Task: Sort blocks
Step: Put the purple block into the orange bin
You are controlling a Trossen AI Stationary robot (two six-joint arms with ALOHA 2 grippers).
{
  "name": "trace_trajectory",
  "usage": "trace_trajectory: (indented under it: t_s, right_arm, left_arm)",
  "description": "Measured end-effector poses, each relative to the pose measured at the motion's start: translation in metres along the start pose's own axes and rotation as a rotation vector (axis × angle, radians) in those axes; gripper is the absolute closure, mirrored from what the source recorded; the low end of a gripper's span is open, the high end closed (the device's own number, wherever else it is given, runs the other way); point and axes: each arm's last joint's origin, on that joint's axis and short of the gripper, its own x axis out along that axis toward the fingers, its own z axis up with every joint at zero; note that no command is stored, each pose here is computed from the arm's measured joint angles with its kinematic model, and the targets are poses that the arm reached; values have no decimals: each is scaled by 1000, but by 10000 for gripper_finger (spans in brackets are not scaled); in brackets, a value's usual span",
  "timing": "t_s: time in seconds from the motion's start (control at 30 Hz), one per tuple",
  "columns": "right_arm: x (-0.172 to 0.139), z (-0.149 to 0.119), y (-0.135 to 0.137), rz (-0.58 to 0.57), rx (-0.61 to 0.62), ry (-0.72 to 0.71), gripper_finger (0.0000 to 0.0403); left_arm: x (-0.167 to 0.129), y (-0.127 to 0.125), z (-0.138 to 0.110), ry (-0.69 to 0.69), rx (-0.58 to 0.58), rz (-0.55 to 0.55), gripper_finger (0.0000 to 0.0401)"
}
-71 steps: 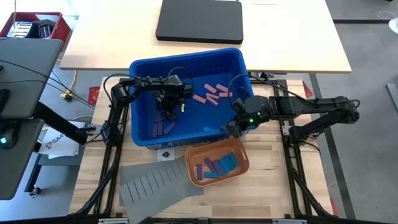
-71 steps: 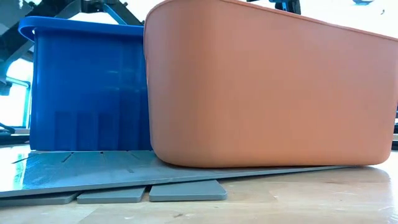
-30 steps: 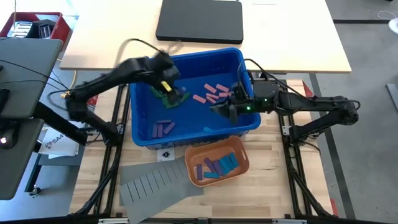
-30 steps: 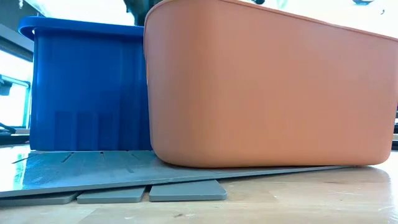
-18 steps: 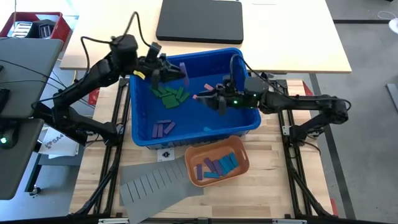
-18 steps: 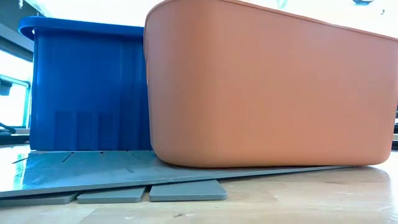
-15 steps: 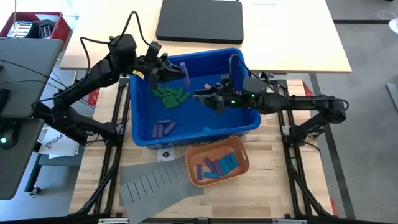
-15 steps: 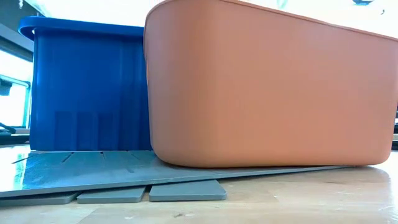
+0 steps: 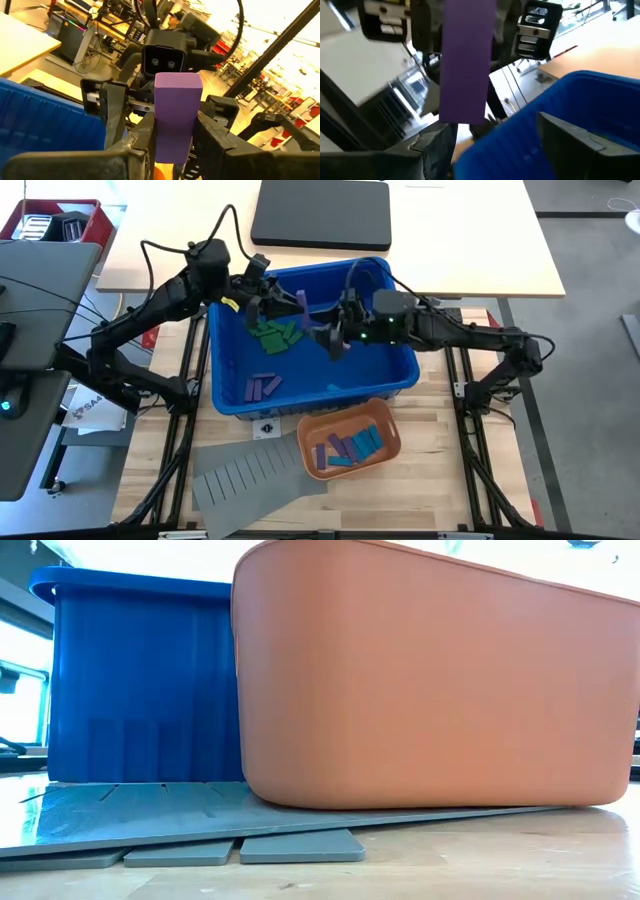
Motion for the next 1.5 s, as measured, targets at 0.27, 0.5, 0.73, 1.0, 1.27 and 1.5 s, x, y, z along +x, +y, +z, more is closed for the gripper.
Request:
trace_trajectory:
  t_s: [0.27, 0.5, 0.73, 1.0, 1.27, 1.5]
  right_arm:
    - [0, 13, 7, 33, -45, 12, 143]
    - [0, 14, 10, 81, -45, 9, 164]
    - [-3, 18, 18, 133, -41, -18, 166]
    - [-2, 18, 16, 97, -25, -29, 167]
    - [0, 15, 15, 85, -25, -20, 204]
    - [8, 10, 11, 73, -13, -3, 289]
  left_arm:
    - [-1, -3, 1, -3, 5, -19, 309]
    - [-1, -4, 1, -2, 4, -19, 308]
    - [2, 1, -4, 26, -13, 5, 307]
    - [4, -3, -7, 36, -13, 18, 307]
    - [4, -4, -7, 35, -10, 14, 306]
    - [4, -4, -7, 35, -4, 18, 299]
